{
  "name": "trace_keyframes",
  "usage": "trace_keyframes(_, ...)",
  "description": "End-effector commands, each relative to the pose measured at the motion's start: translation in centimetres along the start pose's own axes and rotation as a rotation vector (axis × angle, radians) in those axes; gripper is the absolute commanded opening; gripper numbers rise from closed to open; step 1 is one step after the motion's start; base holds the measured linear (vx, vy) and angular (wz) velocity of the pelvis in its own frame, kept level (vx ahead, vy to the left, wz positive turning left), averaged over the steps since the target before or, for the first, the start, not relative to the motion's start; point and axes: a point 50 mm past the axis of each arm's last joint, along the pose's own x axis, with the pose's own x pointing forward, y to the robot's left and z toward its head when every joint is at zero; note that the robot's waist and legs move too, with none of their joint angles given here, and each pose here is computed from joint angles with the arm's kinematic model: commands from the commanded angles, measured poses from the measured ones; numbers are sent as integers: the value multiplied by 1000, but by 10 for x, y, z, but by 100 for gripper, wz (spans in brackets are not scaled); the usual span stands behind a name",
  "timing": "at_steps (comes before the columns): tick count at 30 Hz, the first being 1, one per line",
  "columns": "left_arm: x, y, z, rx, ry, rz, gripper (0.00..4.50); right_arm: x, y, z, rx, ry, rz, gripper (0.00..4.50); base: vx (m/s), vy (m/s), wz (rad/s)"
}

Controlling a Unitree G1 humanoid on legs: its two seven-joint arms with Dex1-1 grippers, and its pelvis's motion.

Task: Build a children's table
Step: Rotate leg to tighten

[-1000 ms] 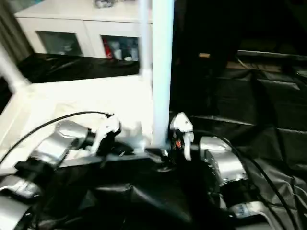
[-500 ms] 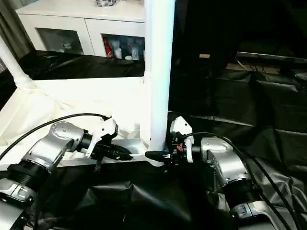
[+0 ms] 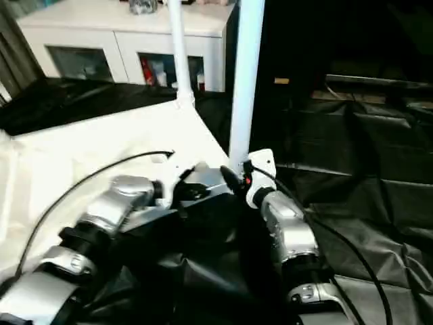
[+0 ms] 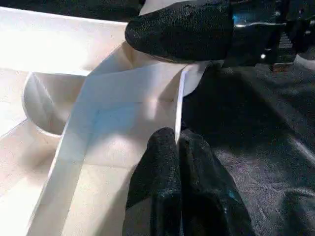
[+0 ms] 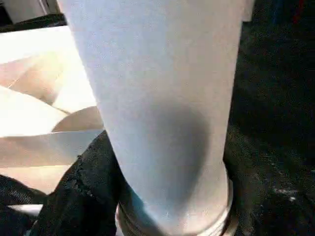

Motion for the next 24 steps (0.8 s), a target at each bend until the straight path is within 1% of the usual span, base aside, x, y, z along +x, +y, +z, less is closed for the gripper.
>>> trace_keyframes(1, 17, -12, 34, 68, -95, -19, 0, 11, 57, -13, 46, 34, 292, 316, 0, 0, 0)
trace_keyframes(2, 15, -11, 33, 76, -90, -27, 0, 10, 55, -12, 43, 31, 306, 316, 0, 0, 0)
trace_keyframes(3, 15, -11, 33, 79, -89, -29, 0, 10, 54, -12, 42, 30, 310, 332, 0, 0, 0)
trace_keyframes(4, 12, -9, 32, 87, -83, -37, 0, 8, 51, -11, 27, 32, 320, 339, 0, 0, 0)
trace_keyframes(5, 6, -6, 29, 102, -70, -58, 0, 5, 43, -10, -4, 36, 336, 339, 0, 0, 0)
trace_keyframes(6, 2, -6, 27, 110, -66, -94, 0, 1, 38, -8, -10, 39, 367, 355, 0, 0, 0)
trace_keyframes(7, -1, -6, 26, 115, -64, -116, 0, -1, 35, -7, -12, 40, 385, 361, 0, 0, 0)
trace_keyframes(8, -8, -6, 23, 136, -56, -162, 0, -7, 29, -4, -36, 46, 446, 361, 0, 0, 0)
trace_keyframes(12, -26, -7, 14, 164, -20, -293, 0, -24, 14, 2, -107, 78, 605, 361, 0, 0, 0)
trace_keyframes(15, -40, -7, 3, 172, 40, -376, 0, -37, 3, 7, -143, 134, 720, 361, 0, 0, 0)
trace_keyframes(16, -41, -7, 3, 172, 41, -378, 0, -37, 3, 7, -143, 135, 723, 361, 0, 0, 0)
trace_keyframes(19, -52, -6, -4, 186, 85, -434, 0, -43, -2, 12, -165, 169, 796, 361, 0, 0, 0)
trace_keyframes(20, -52, -6, -4, 187, 86, -435, 0, -43, -2, 12, -165, 170, 797, 346, 0, 0, 0)
trace_keyframes(21, -58, -4, -6, 192, 100, -441, 0, -44, -2, 13, -174, 187, 828, 336, 0, 0, 0)
trace_keyframes(23, -59, -4, -6, 194, 103, -441, 0, -43, -1, 13, -181, 191, 830, 336, 0, 0, 0)
trace_keyframes(24, -61, -3, -6, 195, 106, -435, 0, -42, 0, 12, -197, 193, 823, 326, 0, 0, 0)
